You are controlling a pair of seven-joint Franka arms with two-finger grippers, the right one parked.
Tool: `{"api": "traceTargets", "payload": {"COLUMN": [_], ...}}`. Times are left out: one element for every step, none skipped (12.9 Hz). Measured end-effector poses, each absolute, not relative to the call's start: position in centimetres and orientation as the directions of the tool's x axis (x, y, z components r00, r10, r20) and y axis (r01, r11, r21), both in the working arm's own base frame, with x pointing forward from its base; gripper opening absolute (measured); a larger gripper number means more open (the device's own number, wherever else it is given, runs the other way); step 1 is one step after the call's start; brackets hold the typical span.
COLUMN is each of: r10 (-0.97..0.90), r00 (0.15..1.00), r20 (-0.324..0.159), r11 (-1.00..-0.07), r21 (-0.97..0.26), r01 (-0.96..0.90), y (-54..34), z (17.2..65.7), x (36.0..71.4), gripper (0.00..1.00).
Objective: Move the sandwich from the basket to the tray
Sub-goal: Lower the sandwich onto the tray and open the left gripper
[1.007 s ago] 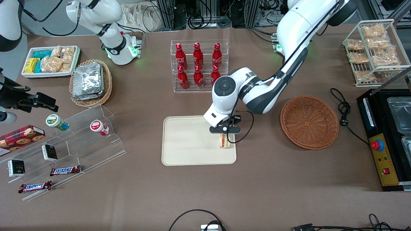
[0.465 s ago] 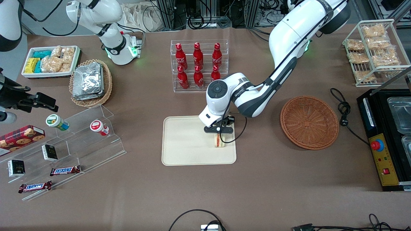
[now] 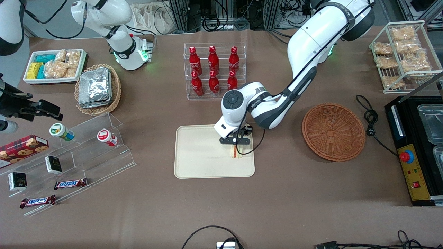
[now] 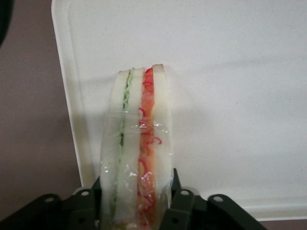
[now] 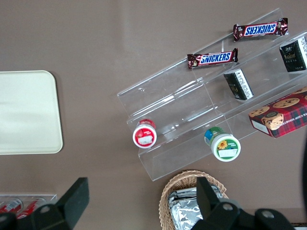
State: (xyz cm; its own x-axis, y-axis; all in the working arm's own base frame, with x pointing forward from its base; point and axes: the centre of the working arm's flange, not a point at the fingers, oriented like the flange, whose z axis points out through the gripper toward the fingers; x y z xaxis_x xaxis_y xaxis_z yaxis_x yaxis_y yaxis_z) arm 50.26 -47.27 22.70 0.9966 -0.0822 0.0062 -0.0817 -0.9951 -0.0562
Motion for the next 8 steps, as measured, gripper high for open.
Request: {"api": "traceTargets", "payload": {"r10": [-0.082, -0.081, -0.080, -0.077, -0.072, -0.063, -0.047, -0.015], "r00": [0.997, 0.997, 0.997, 0.997, 0.997, 0.997, 0.998, 0.998], "r20": [0.006, 0.007, 0.009, 0.013, 0.021, 0.033, 0.049, 0.067], "r11": [-0.995, -0.995, -0.995, -0.996, -0.996, -0.997, -0.999, -1.000], "r21": [-0.056, -0.055, -0.054, -0.051, -0.046, -0.039, -0.030, -0.022], "r01": [-0.082, -0.081, -0.080, -0.076, -0.071, -0.062, -0.046, -0.014], "y": [-47.3, -47.3, -47.3, -47.3, -47.3, -47.3, -47.4, -47.3], "z": [22.7, 22.7, 22.8, 23.0, 23.4, 24.1, 25.0, 26.3], "x": [50.3, 50.3, 50.4, 50.6, 51.0, 51.5, 52.1, 52.8], "gripper": [0.69, 0.80, 0.91, 1.00, 1.00, 1.00, 1.00, 1.00]}}
